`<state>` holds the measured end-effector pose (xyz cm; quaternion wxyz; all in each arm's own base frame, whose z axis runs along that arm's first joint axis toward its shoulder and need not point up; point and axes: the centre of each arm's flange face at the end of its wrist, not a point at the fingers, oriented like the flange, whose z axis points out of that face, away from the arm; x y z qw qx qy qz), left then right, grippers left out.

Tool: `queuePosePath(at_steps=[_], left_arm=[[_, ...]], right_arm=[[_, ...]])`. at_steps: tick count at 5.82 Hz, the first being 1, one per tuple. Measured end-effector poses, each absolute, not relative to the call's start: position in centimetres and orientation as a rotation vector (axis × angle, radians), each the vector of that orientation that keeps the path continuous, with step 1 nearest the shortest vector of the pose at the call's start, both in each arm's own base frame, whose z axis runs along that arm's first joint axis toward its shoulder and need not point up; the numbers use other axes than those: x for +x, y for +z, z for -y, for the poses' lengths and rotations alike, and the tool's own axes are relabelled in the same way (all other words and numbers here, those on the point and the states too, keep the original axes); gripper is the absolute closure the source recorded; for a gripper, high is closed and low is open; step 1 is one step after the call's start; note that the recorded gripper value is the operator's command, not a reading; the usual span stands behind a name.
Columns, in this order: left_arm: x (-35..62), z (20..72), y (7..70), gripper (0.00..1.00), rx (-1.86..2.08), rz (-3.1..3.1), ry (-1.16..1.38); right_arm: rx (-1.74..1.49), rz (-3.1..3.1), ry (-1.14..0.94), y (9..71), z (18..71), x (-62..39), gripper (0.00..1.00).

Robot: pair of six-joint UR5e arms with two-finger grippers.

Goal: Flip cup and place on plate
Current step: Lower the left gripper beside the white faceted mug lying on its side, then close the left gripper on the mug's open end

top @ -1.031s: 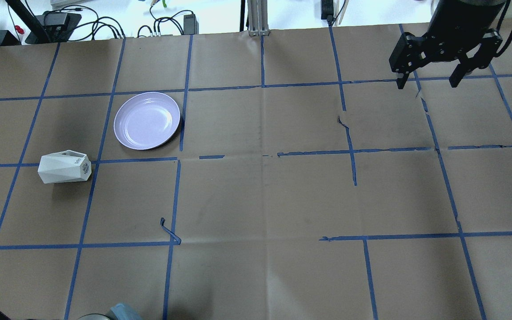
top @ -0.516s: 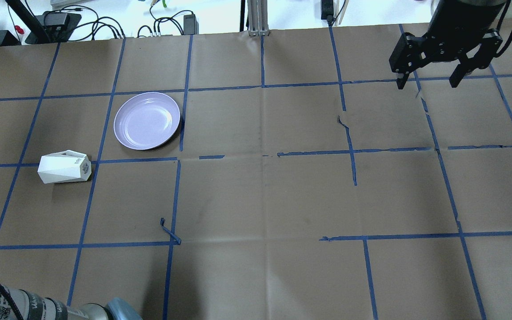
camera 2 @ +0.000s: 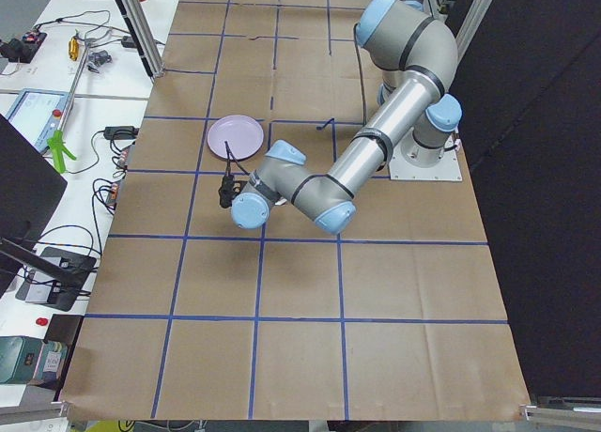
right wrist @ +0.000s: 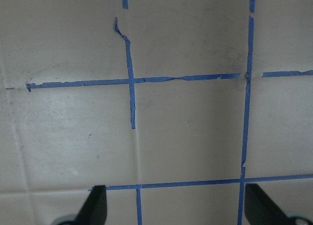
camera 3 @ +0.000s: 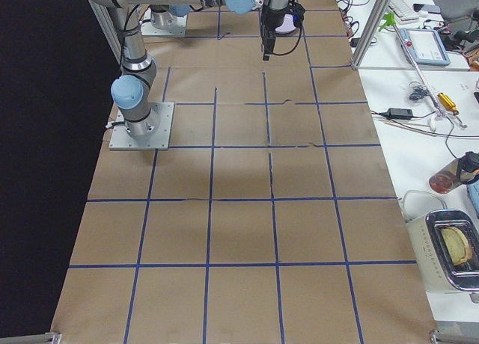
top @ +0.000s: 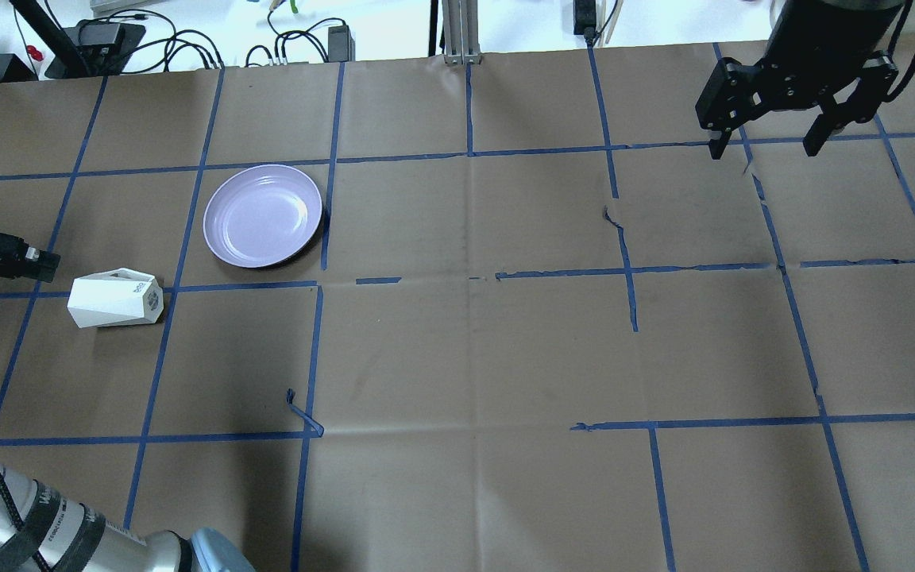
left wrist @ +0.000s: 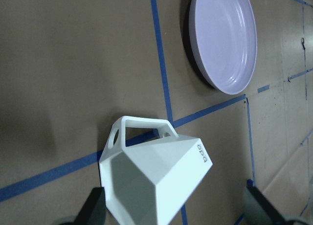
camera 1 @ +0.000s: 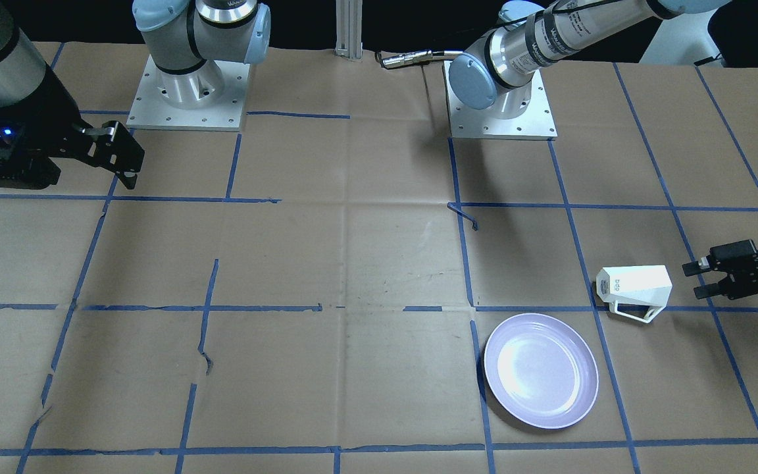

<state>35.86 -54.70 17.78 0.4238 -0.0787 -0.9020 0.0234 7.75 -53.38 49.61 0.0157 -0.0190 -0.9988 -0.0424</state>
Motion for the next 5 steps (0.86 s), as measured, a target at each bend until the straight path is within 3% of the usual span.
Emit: queuePosePath(at_steps=[2,4,5], left_arm=[[35.5,53.1,12.9,0.03,-0.187,2.083,0.03],[33.7,51.8,12.5,0.03,-0.149,1.92,-0.016],[33.3,51.5,12.7,0.14,-0.144,1.879,-0.022]], right_arm=[[-0.058,3.107,-0.132,49.6,53.4,7.8,0.0],[-0.058,3.107,-0.132,49.6,53.4,7.8,0.0],[-0.058,3.107,-0.132,49.6,53.4,7.8,0.0]])
